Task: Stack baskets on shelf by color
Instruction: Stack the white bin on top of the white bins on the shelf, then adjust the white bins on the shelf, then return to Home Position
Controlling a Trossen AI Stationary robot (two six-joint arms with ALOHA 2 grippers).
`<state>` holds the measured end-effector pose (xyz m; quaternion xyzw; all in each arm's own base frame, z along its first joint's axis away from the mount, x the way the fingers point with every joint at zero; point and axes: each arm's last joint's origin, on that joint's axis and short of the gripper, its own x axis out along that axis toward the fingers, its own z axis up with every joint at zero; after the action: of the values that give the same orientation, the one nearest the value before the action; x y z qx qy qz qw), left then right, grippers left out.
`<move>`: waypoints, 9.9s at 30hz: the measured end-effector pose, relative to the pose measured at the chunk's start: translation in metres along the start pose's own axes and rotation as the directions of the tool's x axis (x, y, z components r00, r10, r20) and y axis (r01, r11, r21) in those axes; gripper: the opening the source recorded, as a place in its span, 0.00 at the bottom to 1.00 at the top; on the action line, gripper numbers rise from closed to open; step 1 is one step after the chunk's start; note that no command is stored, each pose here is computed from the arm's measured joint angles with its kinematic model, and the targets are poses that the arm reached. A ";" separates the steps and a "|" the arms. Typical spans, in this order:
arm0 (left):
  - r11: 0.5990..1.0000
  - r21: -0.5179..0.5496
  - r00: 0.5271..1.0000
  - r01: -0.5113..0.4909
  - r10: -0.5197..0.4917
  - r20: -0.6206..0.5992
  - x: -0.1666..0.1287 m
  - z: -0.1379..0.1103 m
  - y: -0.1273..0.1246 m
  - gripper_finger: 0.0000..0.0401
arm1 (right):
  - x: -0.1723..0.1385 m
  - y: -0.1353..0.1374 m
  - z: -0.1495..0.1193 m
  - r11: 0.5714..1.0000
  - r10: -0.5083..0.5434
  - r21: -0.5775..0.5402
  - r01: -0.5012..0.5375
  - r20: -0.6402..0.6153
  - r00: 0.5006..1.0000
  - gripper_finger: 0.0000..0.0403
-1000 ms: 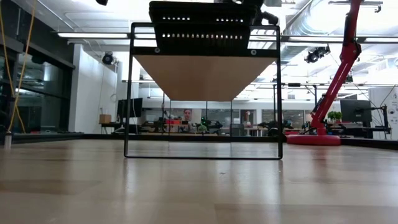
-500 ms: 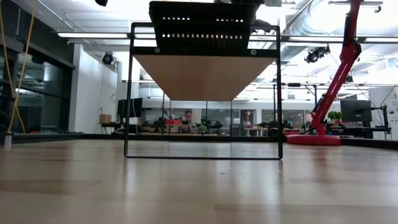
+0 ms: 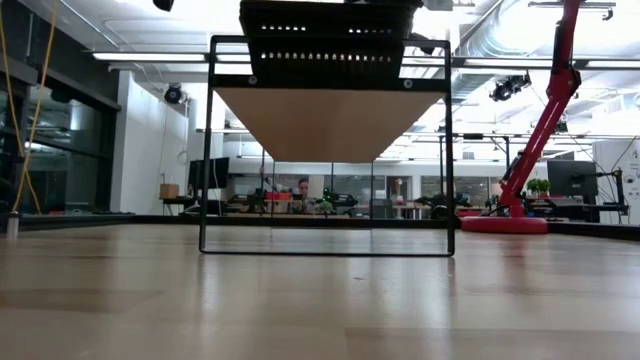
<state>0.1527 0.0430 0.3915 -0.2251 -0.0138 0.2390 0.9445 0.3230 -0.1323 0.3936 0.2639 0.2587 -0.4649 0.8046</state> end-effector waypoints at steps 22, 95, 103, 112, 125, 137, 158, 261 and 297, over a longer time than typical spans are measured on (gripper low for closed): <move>0.998 0.005 0.997 0.064 -0.063 -0.037 0.000 -0.001 -0.002 0.36 | -0.050 -0.009 0.007 0.963 0.224 0.160 -0.219 -0.015 0.974 0.00; 0.998 0.000 0.997 0.067 -0.067 -0.040 0.000 -0.002 -0.002 0.36 | -0.005 -0.033 0.015 0.916 0.056 0.401 -0.005 -0.114 0.992 0.00; 0.997 0.001 0.996 0.073 -0.073 -0.046 0.000 -0.002 -0.002 0.36 | -0.005 -0.033 0.014 0.920 0.057 0.393 -0.002 -0.129 0.990 0.00; 0.997 0.016 0.996 0.074 -0.073 -0.047 0.000 -0.002 -0.002 0.36 | -0.005 -0.034 0.014 0.958 0.048 0.285 -0.010 -0.127 0.991 0.00; 0.997 0.016 0.996 0.072 -0.072 -0.046 0.000 -0.002 -0.002 0.36 | -0.005 -0.033 0.013 0.962 0.066 0.272 -0.026 -0.139 0.988 0.03; 0.998 0.009 0.997 0.070 -0.069 -0.045 0.000 -0.002 -0.002 0.36 | -0.013 -0.034 0.016 0.980 0.051 0.195 -0.034 -0.083 0.995 0.44; 0.998 0.039 0.999 0.042 -0.040 -0.033 0.001 -0.002 -0.001 0.36 | -0.073 -0.058 -0.093 0.965 0.244 -0.110 -0.238 0.050 0.969 0.03; 0.914 0.026 0.910 0.404 -0.399 -0.113 -0.047 -0.211 0.091 0.00 | -0.071 -0.133 -0.249 0.342 0.929 -0.349 -0.873 0.264 0.258 0.00; 0.914 0.026 0.910 0.404 -0.399 -0.112 -0.047 -0.211 0.091 0.00 | -0.025 -0.189 -0.284 0.668 0.739 -0.370 -0.646 0.228 0.634 0.00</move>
<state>0.0985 0.0048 0.1666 -0.2066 -0.0046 0.0279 0.9780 0.0963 -0.0087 0.1690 0.1484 0.0417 -0.1198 0.9808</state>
